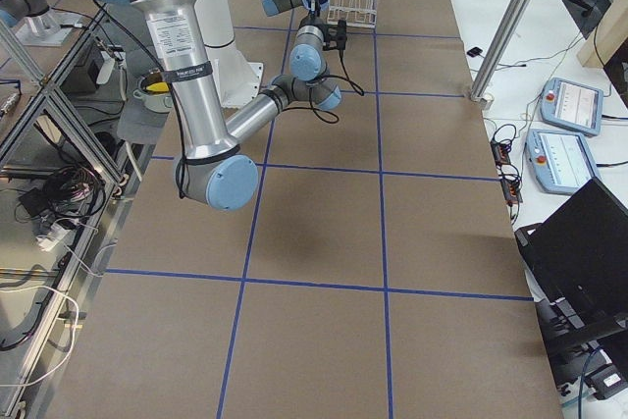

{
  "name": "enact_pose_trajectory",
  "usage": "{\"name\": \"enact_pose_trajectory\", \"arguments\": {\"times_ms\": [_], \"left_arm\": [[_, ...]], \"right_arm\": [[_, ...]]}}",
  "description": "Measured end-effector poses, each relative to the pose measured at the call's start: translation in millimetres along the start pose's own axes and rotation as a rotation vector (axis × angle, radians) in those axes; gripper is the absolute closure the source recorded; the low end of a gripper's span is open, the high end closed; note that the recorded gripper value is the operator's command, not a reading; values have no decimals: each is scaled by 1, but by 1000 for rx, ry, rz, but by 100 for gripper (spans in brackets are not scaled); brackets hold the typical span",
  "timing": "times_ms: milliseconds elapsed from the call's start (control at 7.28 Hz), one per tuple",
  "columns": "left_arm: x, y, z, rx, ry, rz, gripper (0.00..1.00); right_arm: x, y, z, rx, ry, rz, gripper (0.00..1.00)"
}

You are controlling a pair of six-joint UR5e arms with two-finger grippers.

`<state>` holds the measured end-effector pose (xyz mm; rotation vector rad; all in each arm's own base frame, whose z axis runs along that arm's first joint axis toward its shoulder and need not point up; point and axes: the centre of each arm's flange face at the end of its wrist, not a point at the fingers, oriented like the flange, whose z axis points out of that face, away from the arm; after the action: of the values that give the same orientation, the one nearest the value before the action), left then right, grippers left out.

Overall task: Hang cup on cup holder
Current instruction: 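Close the left gripper on the cup's open rim beside the right gripper, then open the right gripper and withdraw it while the left gripper carries the cup away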

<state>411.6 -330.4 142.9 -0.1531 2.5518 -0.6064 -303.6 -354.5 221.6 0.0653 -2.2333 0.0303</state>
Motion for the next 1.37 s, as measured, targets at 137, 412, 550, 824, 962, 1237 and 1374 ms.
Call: {"name": "enact_pose_trajectory", "arguments": {"times_ms": [137,412,550,824,962,1237,1374], "left_arm": [[0,1,1,-1,-1,-1,3],[-3,5,1,-6,-4,-8,3],[-6,7,0,-9,-8,-13,3],[-9,11,0,-13,-12,-20,7],[-9,12,0,-15,-12,-21,9],[-9,13,-1,-17,-10,-23,76],[-10,15,-1,-19,-11,-26,100]], "right_arm": [[3,2,2,-4,1,6,100],[6,4,5,-6,3,14,100],[7,4,5,-3,2,15,100],[6,4,6,1,-2,14,100],[6,4,6,2,-2,14,100],[8,3,7,10,-3,15,1],[9,3,8,13,-3,18,0]]}}
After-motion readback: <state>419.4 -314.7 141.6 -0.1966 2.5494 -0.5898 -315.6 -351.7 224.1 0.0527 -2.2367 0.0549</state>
